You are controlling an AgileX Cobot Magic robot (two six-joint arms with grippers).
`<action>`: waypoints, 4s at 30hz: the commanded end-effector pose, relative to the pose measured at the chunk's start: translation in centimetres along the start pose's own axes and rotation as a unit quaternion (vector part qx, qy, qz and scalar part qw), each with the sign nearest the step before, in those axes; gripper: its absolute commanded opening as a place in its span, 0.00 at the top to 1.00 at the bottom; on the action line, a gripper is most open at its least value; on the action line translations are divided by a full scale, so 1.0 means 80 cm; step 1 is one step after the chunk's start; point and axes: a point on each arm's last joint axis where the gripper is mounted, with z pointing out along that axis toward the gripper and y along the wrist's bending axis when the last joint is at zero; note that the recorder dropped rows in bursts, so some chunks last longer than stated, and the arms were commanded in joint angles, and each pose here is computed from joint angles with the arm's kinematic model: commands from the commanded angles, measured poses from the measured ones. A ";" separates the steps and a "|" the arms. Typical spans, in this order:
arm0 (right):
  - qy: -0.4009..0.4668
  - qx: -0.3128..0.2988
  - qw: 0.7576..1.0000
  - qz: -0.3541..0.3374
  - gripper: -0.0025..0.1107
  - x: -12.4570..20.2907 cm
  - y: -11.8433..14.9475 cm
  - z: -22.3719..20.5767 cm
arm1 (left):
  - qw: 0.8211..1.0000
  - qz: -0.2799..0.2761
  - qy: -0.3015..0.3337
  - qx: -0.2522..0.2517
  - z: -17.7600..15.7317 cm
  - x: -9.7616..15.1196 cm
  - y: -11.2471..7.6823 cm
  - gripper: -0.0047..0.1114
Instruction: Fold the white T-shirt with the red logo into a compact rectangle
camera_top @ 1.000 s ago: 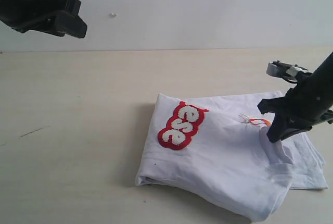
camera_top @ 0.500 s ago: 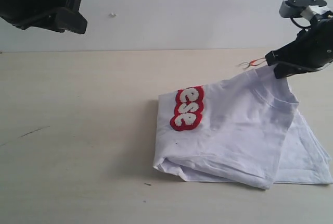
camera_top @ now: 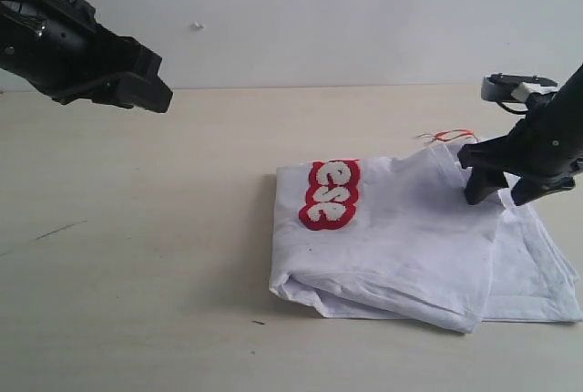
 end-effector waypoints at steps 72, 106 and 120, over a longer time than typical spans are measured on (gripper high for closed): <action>-0.097 -0.036 0.981 -0.162 0.98 -0.061 0.022 -0.101 | 1.000 -0.004 -0.024 -0.002 0.000 -0.004 -0.001 0.57; -0.008 0.212 0.977 -0.028 0.88 -0.040 -0.020 -0.134 | 0.998 0.017 -0.009 0.067 0.022 -0.002 -0.010 0.57; 0.018 0.214 0.976 0.016 0.59 -0.041 -0.027 -0.105 | 0.998 0.015 -0.012 0.067 0.021 -0.003 -0.010 0.57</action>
